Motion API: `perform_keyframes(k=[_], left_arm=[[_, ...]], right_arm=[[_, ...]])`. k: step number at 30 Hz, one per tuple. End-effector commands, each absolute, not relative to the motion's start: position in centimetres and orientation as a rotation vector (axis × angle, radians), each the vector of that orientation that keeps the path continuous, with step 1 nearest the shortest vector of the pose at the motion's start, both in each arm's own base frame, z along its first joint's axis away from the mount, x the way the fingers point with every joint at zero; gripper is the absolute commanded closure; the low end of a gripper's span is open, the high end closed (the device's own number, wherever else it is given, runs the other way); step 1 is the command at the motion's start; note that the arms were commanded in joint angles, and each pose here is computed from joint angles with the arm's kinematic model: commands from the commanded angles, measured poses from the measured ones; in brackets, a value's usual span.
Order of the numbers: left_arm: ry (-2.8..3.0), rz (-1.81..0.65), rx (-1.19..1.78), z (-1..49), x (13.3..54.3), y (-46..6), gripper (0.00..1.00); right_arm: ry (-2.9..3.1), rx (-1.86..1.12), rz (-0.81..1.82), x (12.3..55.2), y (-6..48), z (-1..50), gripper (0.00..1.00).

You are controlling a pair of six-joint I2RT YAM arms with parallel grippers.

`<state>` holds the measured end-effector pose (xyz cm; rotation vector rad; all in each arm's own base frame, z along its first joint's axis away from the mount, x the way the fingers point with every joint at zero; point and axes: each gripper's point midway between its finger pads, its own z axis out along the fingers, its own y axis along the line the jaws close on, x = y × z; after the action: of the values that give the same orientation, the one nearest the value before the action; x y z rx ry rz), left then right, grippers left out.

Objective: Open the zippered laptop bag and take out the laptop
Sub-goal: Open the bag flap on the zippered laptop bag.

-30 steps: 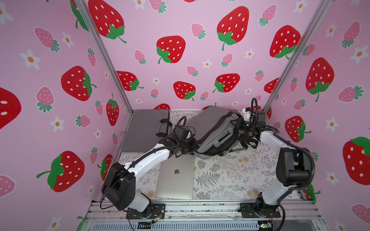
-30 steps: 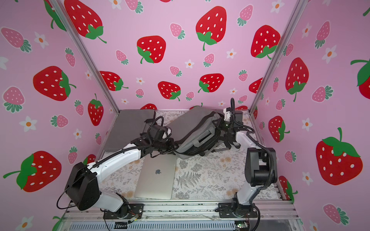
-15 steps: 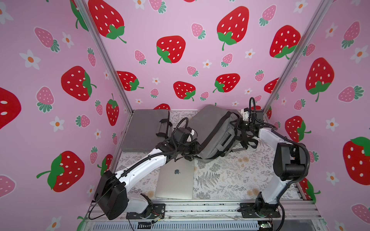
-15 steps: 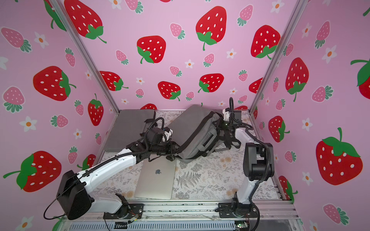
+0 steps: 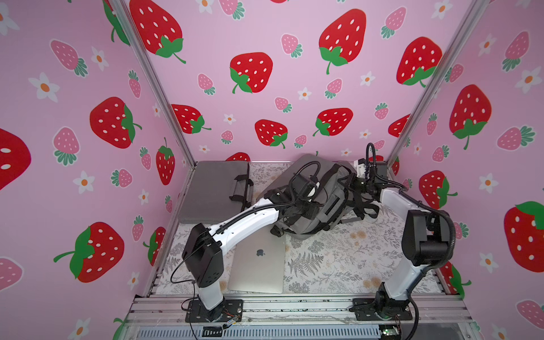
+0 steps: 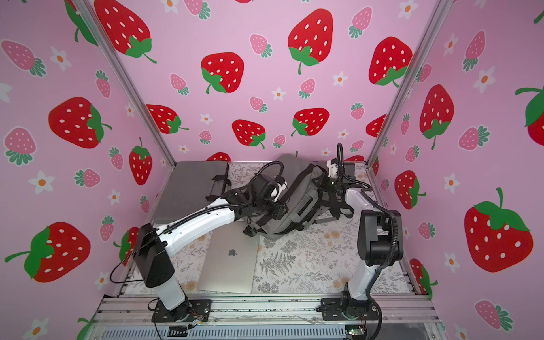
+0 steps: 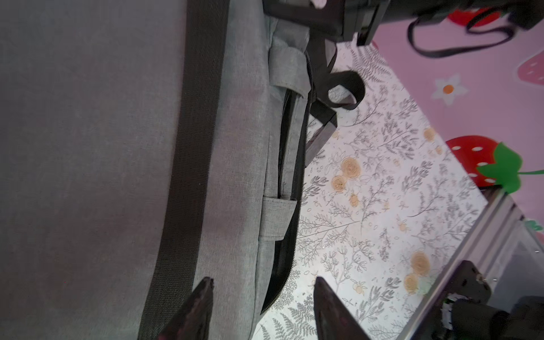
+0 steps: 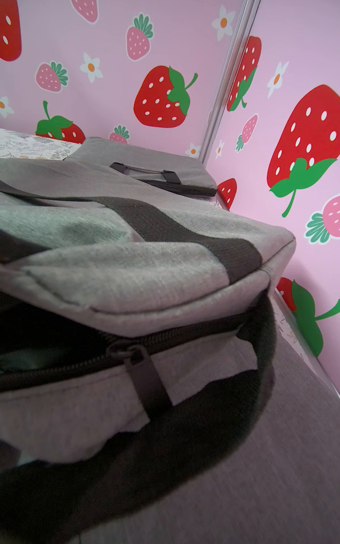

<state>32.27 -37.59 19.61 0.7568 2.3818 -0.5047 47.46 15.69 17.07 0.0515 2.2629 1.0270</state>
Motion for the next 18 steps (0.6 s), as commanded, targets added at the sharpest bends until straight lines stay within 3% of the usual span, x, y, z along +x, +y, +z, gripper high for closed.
perform_keyframes(k=[1, 14, 18], left_arm=[[2.382, -0.306, 0.893, 18.6, 31.8, -37.8, 0.39], [2.483, -0.034, 0.916, 13.3, 33.7, -37.3, 0.30], [2.489, -0.071, 0.930, 13.0, 33.6, -38.0, 0.29]], right_arm=[[2.205, -0.020, 1.050, 47.5, 16.6, 18.7, 0.94], [2.209, -0.022, 1.076, 47.3, 16.8, 18.1, 0.92], [2.210, -0.020, 1.089, 47.3, 17.0, 17.9, 0.92]])
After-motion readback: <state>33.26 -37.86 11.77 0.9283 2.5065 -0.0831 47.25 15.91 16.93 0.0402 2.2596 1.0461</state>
